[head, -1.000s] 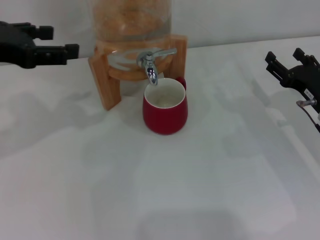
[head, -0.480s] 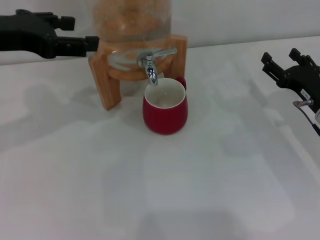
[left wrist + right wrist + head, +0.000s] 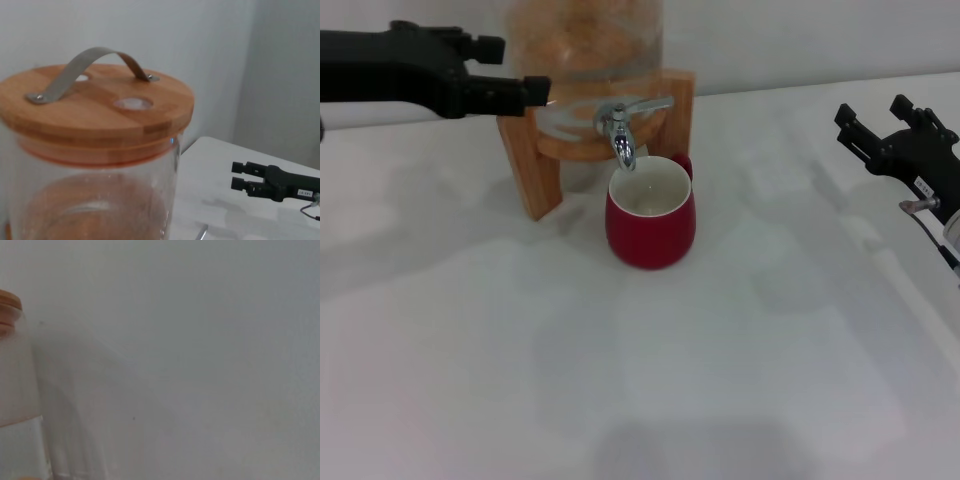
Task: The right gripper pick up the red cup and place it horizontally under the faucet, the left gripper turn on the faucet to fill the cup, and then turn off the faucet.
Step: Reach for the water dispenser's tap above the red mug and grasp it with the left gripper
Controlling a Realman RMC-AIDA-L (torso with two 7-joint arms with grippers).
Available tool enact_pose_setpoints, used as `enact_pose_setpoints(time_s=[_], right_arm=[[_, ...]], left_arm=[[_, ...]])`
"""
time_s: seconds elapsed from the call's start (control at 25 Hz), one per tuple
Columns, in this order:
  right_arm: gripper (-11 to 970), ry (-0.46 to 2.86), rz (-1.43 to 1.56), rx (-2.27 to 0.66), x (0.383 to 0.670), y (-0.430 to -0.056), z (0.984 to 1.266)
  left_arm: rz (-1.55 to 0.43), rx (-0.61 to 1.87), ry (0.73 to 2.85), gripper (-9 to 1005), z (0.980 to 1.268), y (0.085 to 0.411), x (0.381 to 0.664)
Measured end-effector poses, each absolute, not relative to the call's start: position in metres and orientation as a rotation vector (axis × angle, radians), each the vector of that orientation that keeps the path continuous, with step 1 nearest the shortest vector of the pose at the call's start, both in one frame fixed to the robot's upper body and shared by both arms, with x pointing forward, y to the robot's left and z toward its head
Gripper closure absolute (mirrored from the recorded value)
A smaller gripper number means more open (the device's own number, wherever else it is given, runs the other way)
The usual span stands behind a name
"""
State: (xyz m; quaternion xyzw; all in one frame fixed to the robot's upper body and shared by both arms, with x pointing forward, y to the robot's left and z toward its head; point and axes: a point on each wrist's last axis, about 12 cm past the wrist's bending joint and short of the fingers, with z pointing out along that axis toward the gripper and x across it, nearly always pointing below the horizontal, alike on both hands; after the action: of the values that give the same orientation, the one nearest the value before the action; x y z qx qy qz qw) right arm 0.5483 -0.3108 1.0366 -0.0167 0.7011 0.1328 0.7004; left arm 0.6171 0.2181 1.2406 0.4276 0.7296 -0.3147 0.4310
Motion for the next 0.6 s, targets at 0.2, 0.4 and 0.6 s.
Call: enact_pose_setpoints(time_s=[0.2,0.4,0.6], right_arm=[[129,1.561,0.296,-0.042,0.548,-0.310,1.037],[129,1.559,0.295,-0.048,0.548,-0.310,1.037],[129,1.558,0.287,-0.056,0.548,-0.310,1.037]], left_arm=[[-0.785,1.089,1.801,167,1.240,0.209,0.624],[-0.794,1.121,1.783,166,1.240,0.200,0.628],[-0.807,1.134,1.784,166,1.237,0.192,0.632]])
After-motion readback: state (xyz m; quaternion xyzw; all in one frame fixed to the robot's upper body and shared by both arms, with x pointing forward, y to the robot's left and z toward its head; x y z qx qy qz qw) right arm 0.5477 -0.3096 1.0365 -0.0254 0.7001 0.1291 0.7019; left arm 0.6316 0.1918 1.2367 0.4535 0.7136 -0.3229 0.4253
